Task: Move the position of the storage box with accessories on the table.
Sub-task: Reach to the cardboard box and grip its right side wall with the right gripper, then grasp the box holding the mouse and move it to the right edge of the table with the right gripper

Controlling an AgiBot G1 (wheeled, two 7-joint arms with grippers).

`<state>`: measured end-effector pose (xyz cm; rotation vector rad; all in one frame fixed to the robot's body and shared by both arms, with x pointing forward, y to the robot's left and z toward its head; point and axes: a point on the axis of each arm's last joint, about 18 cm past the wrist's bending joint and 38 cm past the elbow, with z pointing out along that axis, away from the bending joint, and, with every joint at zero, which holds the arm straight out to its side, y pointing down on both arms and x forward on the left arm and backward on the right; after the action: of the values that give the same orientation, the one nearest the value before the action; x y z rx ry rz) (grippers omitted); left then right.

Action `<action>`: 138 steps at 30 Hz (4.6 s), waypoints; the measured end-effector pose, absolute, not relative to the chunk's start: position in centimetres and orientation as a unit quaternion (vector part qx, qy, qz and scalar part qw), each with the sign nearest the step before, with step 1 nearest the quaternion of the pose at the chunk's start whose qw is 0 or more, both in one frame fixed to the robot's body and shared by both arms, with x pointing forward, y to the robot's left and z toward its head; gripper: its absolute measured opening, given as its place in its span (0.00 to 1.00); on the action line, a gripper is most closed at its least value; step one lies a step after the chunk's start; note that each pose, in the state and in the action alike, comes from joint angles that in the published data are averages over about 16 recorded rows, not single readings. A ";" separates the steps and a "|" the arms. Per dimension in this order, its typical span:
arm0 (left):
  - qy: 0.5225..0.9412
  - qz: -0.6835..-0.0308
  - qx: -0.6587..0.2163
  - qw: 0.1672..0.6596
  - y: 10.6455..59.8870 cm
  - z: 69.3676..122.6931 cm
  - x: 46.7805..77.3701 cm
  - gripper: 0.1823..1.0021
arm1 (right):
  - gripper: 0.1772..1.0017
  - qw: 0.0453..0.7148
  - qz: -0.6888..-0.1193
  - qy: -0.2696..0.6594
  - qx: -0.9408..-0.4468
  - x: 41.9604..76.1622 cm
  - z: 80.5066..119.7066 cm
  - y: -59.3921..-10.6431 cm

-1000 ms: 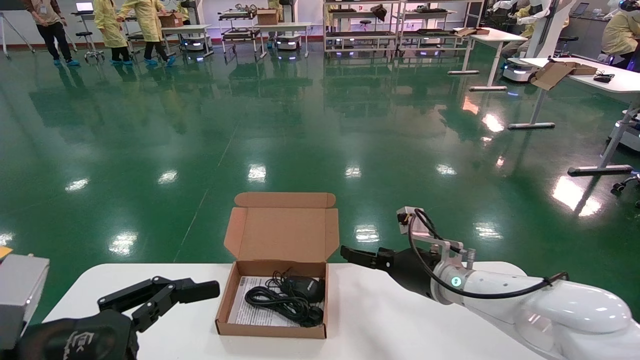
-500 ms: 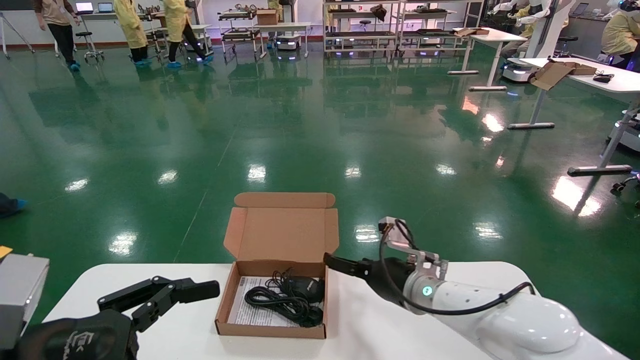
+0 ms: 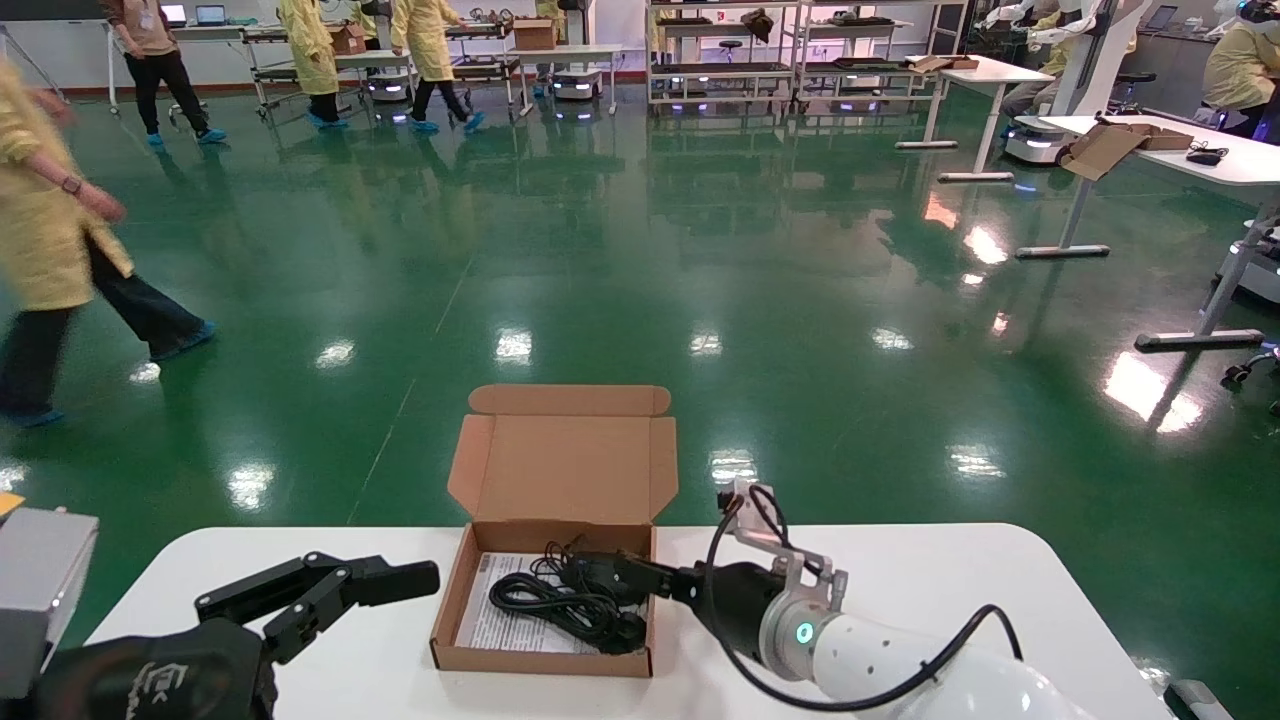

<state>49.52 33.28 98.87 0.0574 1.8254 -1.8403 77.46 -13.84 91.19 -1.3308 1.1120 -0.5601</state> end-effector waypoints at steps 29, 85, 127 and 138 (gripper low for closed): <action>0.678 -0.683 0.021 0.271 33.3 98.9 49.5 1.00 | 0.98 0.595 -0.247 0.506 -0.574 77.1 87.9 -13.0; 0.678 -0.683 0.021 0.271 33.3 98.9 49.5 1.00 | 0.03 0.572 -0.276 0.508 -0.581 77.5 89.1 -16.6; 0.678 -0.683 0.021 0.271 33.3 98.9 49.5 1.00 | 0.03 0.478 -0.476 0.496 -0.547 64.0 99.5 -48.0; 0.678 -0.683 0.021 0.271 33.3 98.9 49.5 1.00 | 0.03 0.441 -0.477 0.528 -0.547 64.2 93.3 -50.2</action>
<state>49.52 33.28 98.87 0.0574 1.8254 -1.8403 64.22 -50.21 93.31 -1.3575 1.3101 -1.1838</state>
